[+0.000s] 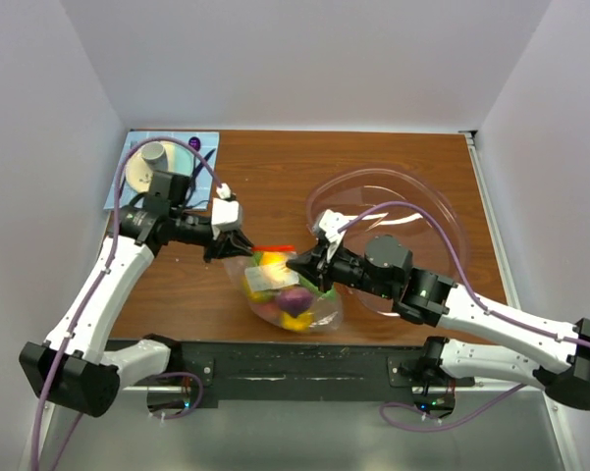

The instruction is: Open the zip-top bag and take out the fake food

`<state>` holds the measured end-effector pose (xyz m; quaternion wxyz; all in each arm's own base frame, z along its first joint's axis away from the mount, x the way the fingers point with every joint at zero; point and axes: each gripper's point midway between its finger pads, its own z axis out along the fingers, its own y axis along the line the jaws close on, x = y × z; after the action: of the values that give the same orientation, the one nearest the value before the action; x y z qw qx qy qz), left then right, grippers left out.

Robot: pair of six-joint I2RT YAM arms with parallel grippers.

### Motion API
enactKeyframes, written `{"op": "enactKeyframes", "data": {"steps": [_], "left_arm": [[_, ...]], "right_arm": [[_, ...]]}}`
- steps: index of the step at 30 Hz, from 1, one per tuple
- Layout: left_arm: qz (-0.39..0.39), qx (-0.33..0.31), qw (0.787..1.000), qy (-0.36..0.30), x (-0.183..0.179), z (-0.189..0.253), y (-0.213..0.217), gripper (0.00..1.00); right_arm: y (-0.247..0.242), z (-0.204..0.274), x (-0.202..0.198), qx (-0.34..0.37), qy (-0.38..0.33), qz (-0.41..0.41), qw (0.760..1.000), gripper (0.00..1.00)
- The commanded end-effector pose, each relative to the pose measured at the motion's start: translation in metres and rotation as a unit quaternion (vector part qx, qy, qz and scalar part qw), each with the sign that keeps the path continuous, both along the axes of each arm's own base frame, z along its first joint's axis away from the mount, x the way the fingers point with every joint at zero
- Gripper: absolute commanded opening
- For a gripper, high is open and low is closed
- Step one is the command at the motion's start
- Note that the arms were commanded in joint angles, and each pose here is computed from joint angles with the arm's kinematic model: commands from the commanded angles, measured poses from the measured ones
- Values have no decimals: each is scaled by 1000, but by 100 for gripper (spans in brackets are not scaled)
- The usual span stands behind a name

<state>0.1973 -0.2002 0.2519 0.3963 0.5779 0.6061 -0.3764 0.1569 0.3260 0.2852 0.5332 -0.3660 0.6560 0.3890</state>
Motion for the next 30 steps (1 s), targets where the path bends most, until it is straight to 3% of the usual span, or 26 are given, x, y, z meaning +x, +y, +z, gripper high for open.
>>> {"op": "enactKeyframes", "data": {"steps": [1, 7, 18, 30], "left_arm": [[122, 74, 990, -24, 56, -18, 59, 0], [163, 110, 980, -5, 72, -30, 91, 0], [259, 130, 956, -34, 112, -15, 169, 0], [246, 93, 965, 1, 86, -18, 154, 0]], "right_arm": [[-8, 35, 1, 67, -25, -15, 997, 0], [4, 12, 4, 53, -5, -11, 999, 0], [14, -11, 9, 30, 5, -8, 1000, 0], [1, -101, 2, -53, 72, -22, 996, 0]]}}
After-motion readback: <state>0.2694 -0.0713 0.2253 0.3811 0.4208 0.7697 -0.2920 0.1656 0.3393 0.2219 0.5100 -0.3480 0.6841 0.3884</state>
